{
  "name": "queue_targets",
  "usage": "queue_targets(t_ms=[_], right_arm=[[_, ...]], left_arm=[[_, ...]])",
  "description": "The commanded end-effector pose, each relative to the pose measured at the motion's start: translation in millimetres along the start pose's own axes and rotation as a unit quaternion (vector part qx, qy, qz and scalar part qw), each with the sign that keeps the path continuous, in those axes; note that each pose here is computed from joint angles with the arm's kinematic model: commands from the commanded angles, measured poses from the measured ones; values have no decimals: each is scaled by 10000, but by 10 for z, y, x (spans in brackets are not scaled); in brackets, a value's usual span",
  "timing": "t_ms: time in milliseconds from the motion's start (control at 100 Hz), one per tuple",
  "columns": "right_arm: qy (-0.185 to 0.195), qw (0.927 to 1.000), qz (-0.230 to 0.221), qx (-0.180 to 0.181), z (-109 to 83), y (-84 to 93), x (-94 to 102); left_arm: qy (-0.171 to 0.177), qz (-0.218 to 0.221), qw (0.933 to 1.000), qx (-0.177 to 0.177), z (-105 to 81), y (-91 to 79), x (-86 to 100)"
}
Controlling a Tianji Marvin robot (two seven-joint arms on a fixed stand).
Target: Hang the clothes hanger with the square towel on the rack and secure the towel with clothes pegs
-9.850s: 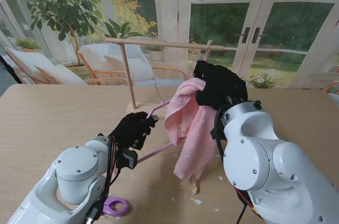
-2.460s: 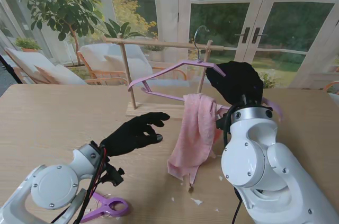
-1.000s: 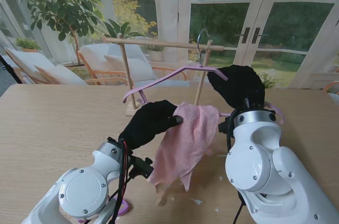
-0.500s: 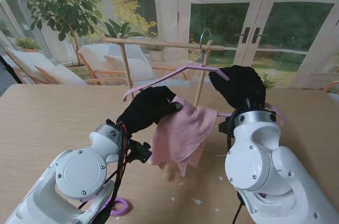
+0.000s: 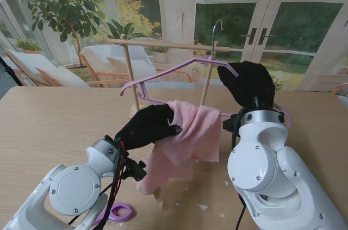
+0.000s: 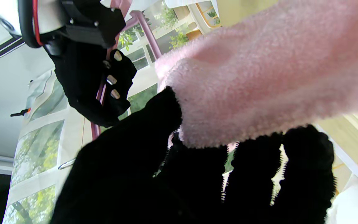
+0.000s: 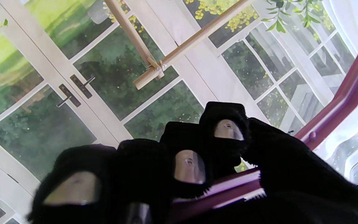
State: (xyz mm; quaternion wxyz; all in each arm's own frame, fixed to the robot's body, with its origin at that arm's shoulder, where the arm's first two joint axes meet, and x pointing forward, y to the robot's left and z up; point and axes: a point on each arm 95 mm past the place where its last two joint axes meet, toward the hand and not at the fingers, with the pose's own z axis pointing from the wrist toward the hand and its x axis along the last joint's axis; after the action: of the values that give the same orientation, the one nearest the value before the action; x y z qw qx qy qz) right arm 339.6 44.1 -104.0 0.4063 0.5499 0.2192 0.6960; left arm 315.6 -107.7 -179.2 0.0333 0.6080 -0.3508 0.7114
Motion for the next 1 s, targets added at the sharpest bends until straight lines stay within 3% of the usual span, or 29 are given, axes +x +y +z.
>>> queue_targets(t_ms=[0, 180, 300, 770, 990], right_arm=[[-25, 9999, 144, 39, -2, 1, 42], [-18, 9995, 312, 83, -7, 7, 81], [-19, 9994, 341, 81, -12, 30, 86], [34, 9992, 384, 114, -53, 81, 83], [117, 9988, 444, 156, -81, 92, 113]], left_arm=[[-40, -72, 9998, -182, -16, 94, -50], [16, -296, 9989, -350, 39, 205, -123], [105, -368, 9970, -673, 34, 219, -183], [-163, 69, 9971, -742, 8, -31, -375], [-404, 147, 9984, -366, 101, -84, -491]])
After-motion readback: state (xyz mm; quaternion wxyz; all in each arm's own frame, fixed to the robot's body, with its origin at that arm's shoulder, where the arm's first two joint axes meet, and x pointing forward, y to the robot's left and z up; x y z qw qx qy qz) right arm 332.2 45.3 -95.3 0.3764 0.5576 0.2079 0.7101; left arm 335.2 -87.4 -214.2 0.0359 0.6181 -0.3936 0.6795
